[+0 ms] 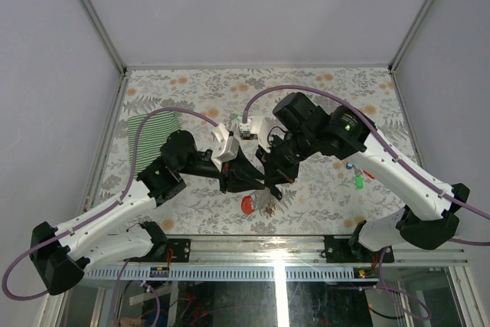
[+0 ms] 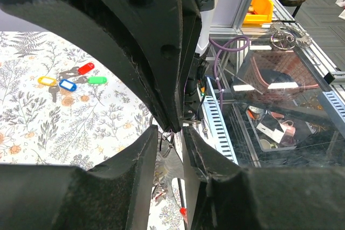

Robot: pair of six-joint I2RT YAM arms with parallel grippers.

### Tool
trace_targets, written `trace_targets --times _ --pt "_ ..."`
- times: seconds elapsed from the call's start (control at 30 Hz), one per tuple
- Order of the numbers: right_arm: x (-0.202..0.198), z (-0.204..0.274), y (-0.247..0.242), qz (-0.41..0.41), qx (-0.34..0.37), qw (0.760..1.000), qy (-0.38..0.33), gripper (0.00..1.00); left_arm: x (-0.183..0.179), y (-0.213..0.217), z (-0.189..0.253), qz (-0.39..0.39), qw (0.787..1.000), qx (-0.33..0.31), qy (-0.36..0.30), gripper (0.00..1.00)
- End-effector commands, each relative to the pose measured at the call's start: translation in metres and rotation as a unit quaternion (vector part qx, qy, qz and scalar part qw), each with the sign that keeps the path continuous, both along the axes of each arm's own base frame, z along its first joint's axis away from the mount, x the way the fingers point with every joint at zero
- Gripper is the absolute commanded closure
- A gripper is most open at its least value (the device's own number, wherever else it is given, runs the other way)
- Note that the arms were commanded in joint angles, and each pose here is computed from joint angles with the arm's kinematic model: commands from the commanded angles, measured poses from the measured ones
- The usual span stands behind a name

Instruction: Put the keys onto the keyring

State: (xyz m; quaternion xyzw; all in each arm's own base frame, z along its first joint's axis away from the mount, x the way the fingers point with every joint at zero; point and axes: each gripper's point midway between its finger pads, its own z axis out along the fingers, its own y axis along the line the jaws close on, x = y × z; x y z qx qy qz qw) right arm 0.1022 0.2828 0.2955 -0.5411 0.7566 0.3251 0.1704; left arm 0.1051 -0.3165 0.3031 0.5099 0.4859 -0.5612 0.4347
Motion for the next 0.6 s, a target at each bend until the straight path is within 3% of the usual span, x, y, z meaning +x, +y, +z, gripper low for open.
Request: trace_targets --times 0.0,0.57 --pt "-0.0021 0.0183 -0.0033 0.004 0.028 0.999 -0.022 1.00 -0.0026 0.0023 0.0256 0.002 0.999 -0.025 -0.034 0.75" --pt "-0.0028 0.0203 -0.0040 0.005 0.032 0.999 -0.026 1.00 -0.0034 0.0040 0.0239 0.003 0.999 -0.019 -0.036 0.82"
